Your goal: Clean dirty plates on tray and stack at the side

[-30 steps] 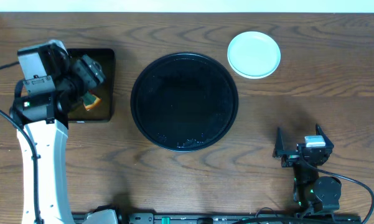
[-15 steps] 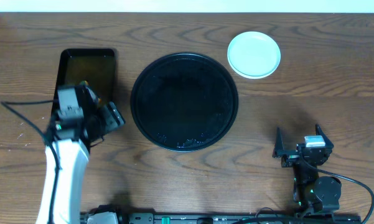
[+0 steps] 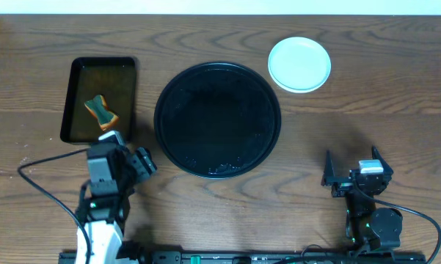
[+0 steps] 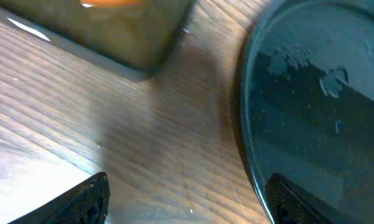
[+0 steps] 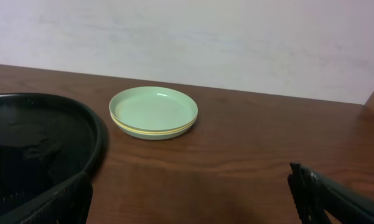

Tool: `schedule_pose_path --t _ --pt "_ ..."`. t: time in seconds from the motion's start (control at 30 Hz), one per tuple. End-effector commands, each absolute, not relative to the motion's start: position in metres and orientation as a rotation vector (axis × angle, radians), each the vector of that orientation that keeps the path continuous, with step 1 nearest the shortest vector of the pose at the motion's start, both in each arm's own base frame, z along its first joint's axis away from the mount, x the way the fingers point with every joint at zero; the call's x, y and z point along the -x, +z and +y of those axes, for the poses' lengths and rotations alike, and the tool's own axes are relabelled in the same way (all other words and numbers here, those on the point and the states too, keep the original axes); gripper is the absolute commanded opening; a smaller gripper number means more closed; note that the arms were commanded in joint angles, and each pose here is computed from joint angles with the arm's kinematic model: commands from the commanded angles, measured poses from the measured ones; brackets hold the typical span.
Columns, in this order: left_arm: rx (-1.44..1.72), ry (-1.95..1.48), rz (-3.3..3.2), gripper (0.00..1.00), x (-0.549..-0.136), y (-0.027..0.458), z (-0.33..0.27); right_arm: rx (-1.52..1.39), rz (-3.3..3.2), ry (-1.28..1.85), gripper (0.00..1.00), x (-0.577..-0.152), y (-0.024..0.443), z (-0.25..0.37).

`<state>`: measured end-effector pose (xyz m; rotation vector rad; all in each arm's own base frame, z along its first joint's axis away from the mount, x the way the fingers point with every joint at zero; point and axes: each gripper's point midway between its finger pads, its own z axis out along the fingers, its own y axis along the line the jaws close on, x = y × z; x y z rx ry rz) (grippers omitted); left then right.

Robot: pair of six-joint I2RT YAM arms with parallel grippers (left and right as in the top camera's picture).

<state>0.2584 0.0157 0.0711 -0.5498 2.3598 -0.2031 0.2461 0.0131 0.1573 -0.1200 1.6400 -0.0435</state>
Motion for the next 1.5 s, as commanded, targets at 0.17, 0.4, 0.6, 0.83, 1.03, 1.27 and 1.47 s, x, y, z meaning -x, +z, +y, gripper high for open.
schedule_pose_path --t 0.17,0.4,0.6,0.83,1.03,1.27,1.47 --pt "0.346 -0.130 2.267 0.81 -0.255 0.063 0.007 0.126 1.640 -0.047 0.99 -0.246 0.157 0.013" --pt "0.315 -0.158 2.135 0.81 -0.255 0.058 0.004 0.126 1.640 -0.047 0.99 -0.246 0.157 0.013" --pt "0.306 -0.164 2.076 0.81 -0.252 0.061 0.004 0.126 1.640 -0.047 0.99 -0.246 0.157 0.013" --pt "0.268 -0.147 2.074 0.81 -0.248 0.054 0.003 0.126 1.640 -0.047 0.99 -0.246 0.157 0.013" --pt "0.199 -0.141 2.072 0.81 -0.248 0.057 -0.003 0.126 1.640 -0.047 0.99 -0.246 0.157 0.013" --pt "0.194 -0.136 2.085 0.81 -0.246 0.054 -0.004 0.126 1.640 -0.047 0.99 -0.246 0.157 0.013" --pt "0.192 -0.138 2.091 0.81 -0.238 0.054 -0.004 0.125 1.640 -0.047 0.99 -0.246 0.157 0.013"
